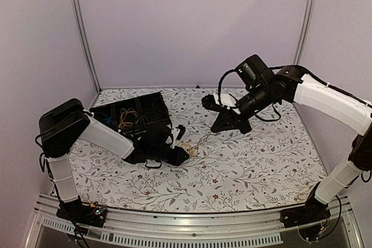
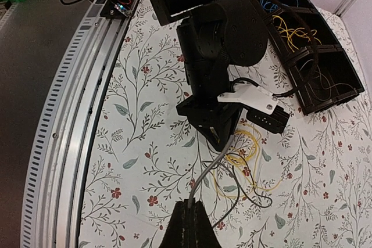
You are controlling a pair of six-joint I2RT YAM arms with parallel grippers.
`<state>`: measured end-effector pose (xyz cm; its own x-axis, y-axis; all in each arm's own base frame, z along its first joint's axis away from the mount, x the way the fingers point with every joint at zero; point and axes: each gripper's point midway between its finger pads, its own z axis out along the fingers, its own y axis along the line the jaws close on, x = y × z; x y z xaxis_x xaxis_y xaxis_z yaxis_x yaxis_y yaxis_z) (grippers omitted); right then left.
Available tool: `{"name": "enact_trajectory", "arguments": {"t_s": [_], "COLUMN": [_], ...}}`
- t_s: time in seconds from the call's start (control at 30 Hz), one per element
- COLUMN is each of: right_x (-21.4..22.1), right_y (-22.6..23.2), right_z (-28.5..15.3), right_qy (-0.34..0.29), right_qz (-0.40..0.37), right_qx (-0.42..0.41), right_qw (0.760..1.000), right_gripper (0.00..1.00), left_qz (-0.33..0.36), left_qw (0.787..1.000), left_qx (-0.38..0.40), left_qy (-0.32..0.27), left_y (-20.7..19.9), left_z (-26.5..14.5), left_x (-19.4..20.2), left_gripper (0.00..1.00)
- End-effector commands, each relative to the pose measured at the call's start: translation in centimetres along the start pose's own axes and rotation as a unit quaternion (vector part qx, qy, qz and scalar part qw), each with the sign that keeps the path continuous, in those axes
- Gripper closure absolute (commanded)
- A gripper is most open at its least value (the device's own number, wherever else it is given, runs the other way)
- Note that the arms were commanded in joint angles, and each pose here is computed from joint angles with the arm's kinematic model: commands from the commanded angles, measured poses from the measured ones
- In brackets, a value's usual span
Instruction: Untangle the cables
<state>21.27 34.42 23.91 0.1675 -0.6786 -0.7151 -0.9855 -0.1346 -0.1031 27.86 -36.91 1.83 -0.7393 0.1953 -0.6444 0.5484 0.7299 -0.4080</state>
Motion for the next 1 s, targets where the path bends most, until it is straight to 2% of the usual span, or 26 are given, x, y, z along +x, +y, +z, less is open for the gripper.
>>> {"name": "enact_trajectory", "arguments": {"t_s": [0.0,0.23,0.4,0.6,0.7,0.8,0.97], "right_x": [-4.1,-11.0,-13.3,-16.8,-16.7,-15.4,-11.9], "right_y": [1.1,-0.7,-1.8,-0.9,-1.5,-2.5,-3.9], "right_z": [-4.5,-14.1,-19.6,-25.6,-25.5,-23.3,-18.4], "right_qy": [-0.045,-0.142,-0.167,-0.212,-0.209,-0.194,-0.158], "right_qz": [-0.025,-0.079,-0.09,-0.115,-0.109,-0.091,-0.054], "right_qx": [0.011,0.124,0.207,0.266,0.272,0.258,0.228], "right_qw": [0.999,0.979,0.96,0.933,0.933,0.942,0.959], "right_gripper": [1.0,1.0,1.0,1.0,1.0,1.0,1.0], "left_qz": [-0.007,-0.024,-0.038,-0.041,-0.035,-0.01,0.085], "left_qw": [1.0,0.999,0.999,0.999,0.999,1.0,0.988], "left_qx": [-0.014,-0.026,-0.019,-0.016,-0.009,0.02,0.09], "left_qy": [0.001,0.011,0.017,0.02,0.013,-0.022,-0.095], "left_y": [1.3,3.1,3.8,3.9,3.4,1.5,-3.4], "left_z": [0.3,0.7,1.0,1.4,1.0,-0.6,-4.7], "left_x": [0.5,1.6,2.4,2.2,1.5,-0.6,-4.3], "left_gripper": [0.86,0.87,0.86,0.81,0.76,0.71,0.65]}}
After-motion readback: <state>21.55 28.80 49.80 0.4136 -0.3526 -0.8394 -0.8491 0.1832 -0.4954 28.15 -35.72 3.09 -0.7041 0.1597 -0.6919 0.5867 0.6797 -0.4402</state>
